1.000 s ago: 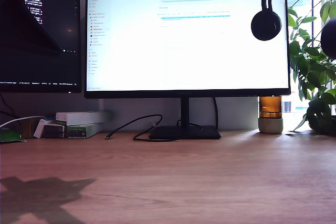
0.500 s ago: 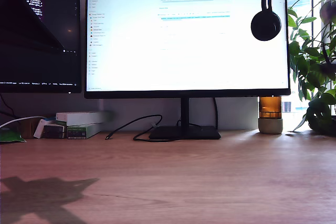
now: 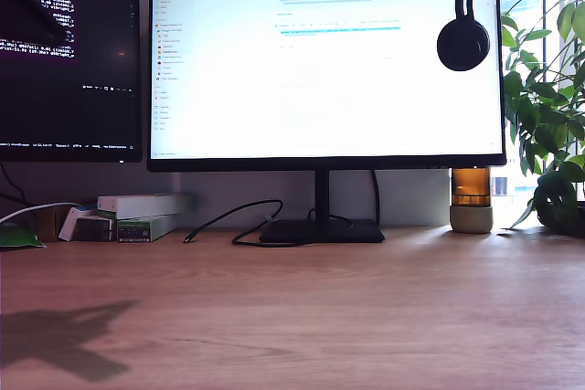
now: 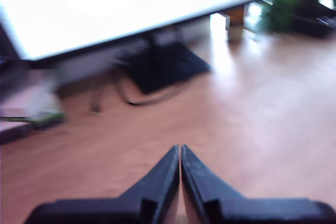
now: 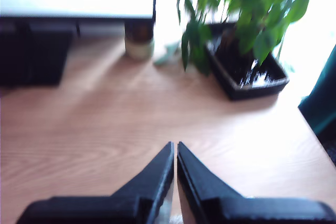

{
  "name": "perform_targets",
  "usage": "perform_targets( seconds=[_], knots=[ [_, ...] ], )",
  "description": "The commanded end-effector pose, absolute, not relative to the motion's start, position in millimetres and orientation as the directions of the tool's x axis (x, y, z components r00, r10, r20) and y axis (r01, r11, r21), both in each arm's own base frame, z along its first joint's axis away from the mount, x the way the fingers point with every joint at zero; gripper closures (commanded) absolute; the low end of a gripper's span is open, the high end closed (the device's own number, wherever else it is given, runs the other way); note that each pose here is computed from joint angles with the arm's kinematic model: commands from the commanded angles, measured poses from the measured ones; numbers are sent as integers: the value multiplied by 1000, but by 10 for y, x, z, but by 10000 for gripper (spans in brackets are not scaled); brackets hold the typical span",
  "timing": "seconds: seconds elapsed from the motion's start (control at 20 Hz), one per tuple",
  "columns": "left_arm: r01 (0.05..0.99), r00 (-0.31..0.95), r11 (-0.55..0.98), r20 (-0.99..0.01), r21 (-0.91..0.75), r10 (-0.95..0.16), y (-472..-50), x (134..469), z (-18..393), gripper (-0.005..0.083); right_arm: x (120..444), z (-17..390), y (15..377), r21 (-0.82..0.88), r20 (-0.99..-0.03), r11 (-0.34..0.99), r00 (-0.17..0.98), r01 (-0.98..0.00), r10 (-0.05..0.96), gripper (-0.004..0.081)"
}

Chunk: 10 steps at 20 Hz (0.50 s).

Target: Fold the tea towel to a neat square and place it to the right

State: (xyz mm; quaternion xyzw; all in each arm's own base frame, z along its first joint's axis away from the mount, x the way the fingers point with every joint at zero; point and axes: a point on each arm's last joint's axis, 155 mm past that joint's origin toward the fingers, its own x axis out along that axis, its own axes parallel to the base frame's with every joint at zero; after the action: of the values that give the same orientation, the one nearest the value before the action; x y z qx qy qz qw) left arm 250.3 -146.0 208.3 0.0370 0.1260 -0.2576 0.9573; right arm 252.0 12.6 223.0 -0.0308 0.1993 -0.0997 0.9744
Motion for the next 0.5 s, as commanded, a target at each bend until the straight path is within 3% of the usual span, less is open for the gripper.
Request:
perform_targets(
  seconds=[0.0,0.25,0.45],
  knots=[
    [453,861,892,-261,5,-436,-1323,2557,2018,797,2433,1987,-7,-132,-386,967,887,218,-253,782],
    [287,936,958,-206,-28,-286,-872,2739,2161,797,2330,2140,-310,-20,-243,943,913,331,-326,782],
    [299,935,953,-183,-56,-304,-873,2751,2218,797,2313,2066,-277,-144,-273,953,915,266,-297,782]
  ],
)
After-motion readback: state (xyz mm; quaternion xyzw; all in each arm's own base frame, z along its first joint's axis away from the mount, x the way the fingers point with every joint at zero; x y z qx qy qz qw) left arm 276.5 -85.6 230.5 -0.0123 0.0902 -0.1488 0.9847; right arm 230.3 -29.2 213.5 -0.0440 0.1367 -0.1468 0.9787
